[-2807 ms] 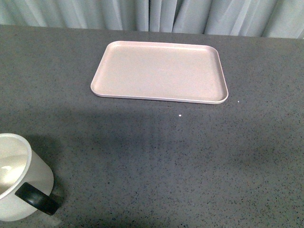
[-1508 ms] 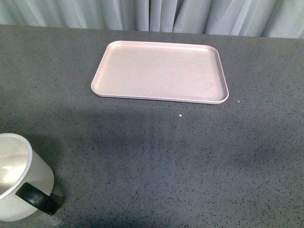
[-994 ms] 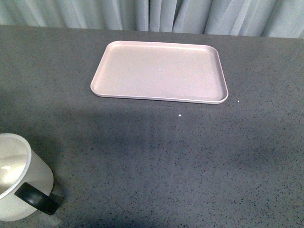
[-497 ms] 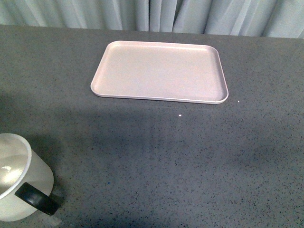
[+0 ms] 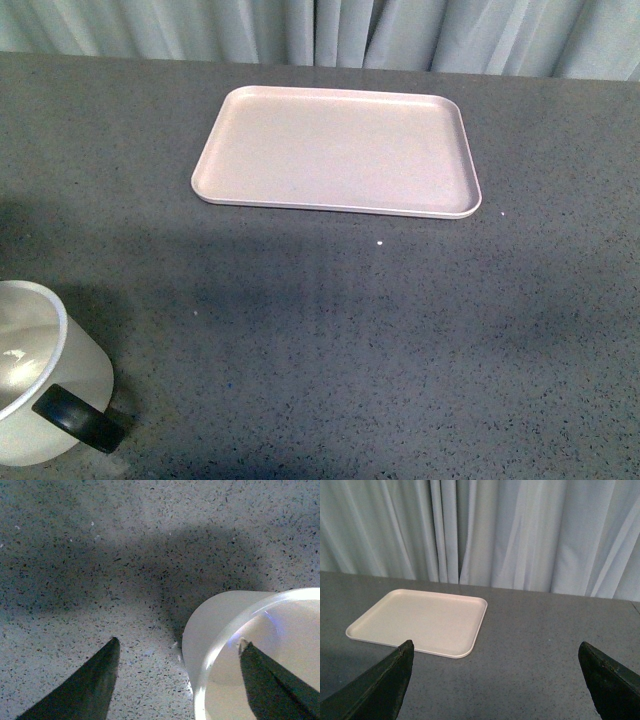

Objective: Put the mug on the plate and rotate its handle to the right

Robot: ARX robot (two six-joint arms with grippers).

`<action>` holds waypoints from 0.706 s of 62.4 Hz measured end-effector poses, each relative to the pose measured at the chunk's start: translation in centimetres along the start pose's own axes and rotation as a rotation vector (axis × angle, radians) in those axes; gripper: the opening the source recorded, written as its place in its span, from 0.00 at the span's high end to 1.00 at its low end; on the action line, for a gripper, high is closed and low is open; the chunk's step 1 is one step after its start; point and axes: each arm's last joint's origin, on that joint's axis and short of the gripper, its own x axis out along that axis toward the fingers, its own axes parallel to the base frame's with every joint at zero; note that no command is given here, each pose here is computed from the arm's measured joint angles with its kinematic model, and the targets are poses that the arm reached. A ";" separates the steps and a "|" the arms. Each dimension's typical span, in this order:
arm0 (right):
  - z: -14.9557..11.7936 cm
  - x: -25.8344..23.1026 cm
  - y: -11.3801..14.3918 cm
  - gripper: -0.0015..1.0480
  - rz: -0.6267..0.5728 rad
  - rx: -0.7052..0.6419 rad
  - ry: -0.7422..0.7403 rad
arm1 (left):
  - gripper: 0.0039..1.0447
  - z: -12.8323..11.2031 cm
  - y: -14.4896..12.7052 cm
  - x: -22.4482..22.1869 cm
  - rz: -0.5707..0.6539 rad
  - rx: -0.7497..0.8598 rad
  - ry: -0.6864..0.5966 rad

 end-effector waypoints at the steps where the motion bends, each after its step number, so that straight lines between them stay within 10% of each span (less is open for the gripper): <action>1: 0.0 0.0 0.0 0.09 0.000 0.000 0.000 | 0.51 0.0 0.0 0.0 0.001 0.002 0.000; 22: 0.0 0.0 0.0 0.09 0.000 0.000 0.000 | 0.98 0.2 -0.5 -0.4 0.001 0.002 0.011; 44: 0.0 0.0 0.0 0.09 0.000 0.000 0.000 | 0.98 5.3 -1.2 -2.9 -0.025 -0.037 -0.084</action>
